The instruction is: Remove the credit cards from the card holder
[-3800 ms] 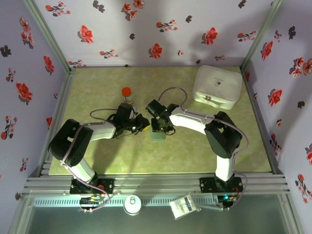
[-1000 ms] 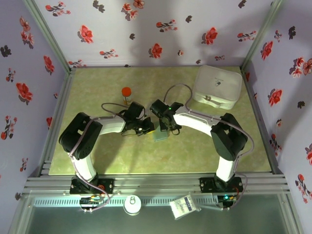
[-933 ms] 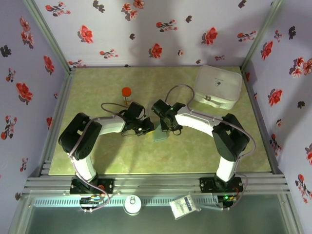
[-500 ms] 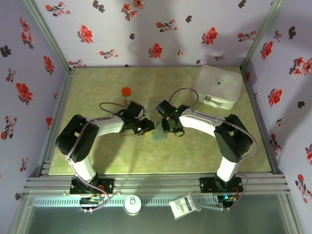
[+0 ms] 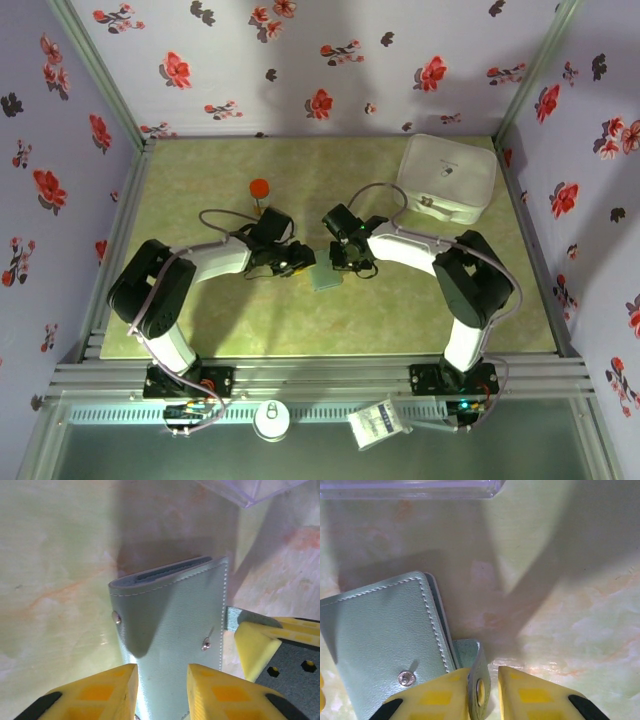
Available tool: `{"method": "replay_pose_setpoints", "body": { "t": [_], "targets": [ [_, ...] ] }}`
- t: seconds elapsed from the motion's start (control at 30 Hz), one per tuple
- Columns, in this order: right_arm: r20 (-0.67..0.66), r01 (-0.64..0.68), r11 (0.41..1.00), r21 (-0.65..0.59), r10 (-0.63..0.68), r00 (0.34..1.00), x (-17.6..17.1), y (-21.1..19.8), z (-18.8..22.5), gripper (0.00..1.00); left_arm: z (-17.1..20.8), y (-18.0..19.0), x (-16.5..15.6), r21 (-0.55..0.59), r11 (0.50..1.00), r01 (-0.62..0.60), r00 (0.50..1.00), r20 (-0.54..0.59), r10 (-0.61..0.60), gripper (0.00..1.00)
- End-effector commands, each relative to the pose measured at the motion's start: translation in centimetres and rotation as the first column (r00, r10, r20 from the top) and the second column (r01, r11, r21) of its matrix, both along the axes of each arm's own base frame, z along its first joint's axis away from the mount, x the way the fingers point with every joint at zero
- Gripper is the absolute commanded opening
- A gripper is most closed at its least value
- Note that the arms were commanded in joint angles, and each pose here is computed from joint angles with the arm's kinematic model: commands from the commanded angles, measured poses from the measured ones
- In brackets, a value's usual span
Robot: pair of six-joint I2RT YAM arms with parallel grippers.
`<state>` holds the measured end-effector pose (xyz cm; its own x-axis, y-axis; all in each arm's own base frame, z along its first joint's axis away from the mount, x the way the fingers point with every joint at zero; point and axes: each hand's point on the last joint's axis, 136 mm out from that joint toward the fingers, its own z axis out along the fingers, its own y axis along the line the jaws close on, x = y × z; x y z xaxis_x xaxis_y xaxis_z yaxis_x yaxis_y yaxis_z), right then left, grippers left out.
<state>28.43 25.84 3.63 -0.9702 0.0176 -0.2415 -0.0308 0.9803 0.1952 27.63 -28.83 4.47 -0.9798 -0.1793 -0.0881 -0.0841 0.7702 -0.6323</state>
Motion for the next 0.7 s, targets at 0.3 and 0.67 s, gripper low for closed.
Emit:
{"method": "replay_pose_setpoints", "body": {
  "t": [0.3,0.67],
  "targets": [
    [-0.037,-0.014,1.000,0.002,0.015,0.999,0.0,0.0,-2.3,0.17,-2.0,-0.4,-0.6,-0.033,0.999,-0.023,0.998,-0.061,0.021,0.31],
    [-0.003,0.006,1.000,0.007,-0.006,1.000,0.5,-0.3,-1.3,0.05,-1.4,-0.7,1.5,-0.044,0.999,-0.027,0.999,-0.045,0.025,0.29]
  ]
}}
